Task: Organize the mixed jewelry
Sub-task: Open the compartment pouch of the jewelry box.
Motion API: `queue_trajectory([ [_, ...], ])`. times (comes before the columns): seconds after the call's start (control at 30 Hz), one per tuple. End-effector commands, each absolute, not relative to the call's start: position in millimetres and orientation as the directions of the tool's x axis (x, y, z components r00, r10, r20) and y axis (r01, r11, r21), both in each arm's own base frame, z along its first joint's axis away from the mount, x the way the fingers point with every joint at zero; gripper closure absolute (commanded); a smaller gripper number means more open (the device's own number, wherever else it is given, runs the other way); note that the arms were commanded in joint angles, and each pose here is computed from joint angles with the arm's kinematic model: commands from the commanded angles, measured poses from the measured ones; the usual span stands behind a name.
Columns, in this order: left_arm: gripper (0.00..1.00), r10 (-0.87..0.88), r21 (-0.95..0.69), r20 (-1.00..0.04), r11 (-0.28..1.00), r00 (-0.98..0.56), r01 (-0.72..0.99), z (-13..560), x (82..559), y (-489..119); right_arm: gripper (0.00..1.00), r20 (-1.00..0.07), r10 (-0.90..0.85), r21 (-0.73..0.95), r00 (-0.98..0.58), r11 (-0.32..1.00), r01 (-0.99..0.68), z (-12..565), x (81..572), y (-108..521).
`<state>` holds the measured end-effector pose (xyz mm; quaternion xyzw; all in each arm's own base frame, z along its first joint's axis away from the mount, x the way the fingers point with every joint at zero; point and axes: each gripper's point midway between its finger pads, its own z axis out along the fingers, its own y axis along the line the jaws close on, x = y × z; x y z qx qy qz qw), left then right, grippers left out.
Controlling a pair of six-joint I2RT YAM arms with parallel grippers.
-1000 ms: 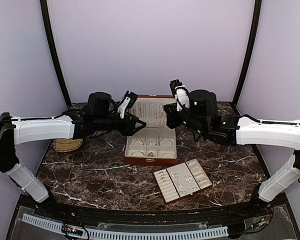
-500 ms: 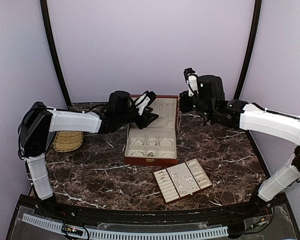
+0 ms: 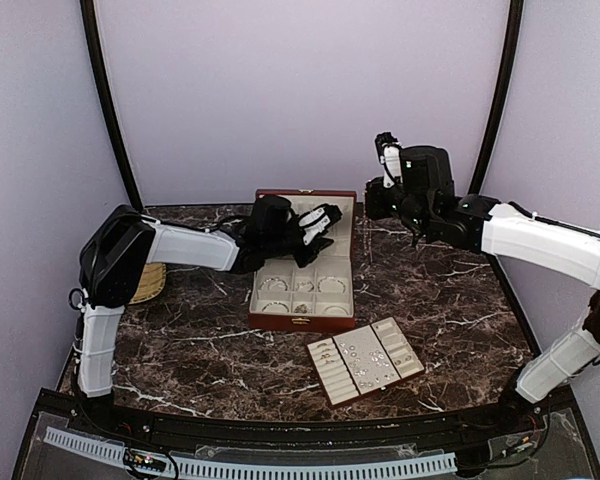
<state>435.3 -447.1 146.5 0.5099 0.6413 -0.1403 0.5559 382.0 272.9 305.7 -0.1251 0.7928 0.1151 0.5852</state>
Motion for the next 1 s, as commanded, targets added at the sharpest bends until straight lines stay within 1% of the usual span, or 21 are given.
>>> queue_trajectory([
  [0.0,0.72,0.525,0.472,-0.825,0.432,0.212,0.768,157.1,443.9,-458.1,1.00,-0.964,-0.020,0.073,-0.264,0.938,-0.339,317.4,383.7,272.3],
  [0.27,0.76,0.611,0.549,-0.765,0.455,0.203,0.701,136.0,460.4,-454.4,1.00,-0.964,0.007,0.103,-0.264,0.931,-0.351,318.9,377.6,270.6],
  [0.47,0.81,0.622,0.530,-0.765,0.464,0.165,0.709,121.5,456.6,-450.7,1.00,-0.964,0.023,0.119,-0.264,0.928,-0.354,320.6,374.7,268.9],
  [0.6,0.87,0.636,0.520,-0.759,0.464,0.139,0.717,108.3,451.1,-447.0,1.00,-0.964,0.026,0.122,-0.264,0.927,-0.355,321.4,374.8,269.5],
  [0.7,0.95,0.646,0.516,-0.754,0.470,0.119,0.716,101.4,449.0,-443.3,1.00,-0.965,0.027,0.123,-0.262,0.925,-0.359,323.3,376.2,271.9],
  [0.8,1.00,0.639,0.510,-0.761,0.480,0.114,0.714,100.0,446.6,-440.7,1.00,-0.966,0.027,0.123,-0.258,0.924,-0.362,326.6,378.9,274.7],
  [0.97,1.00,0.620,0.487,-0.777,0.481,0.110,0.729,96.2,439.2,-440.5,1.00,-0.967,0.021,0.117,-0.254,0.922,-0.369,329.4,386.4,282.6],
])
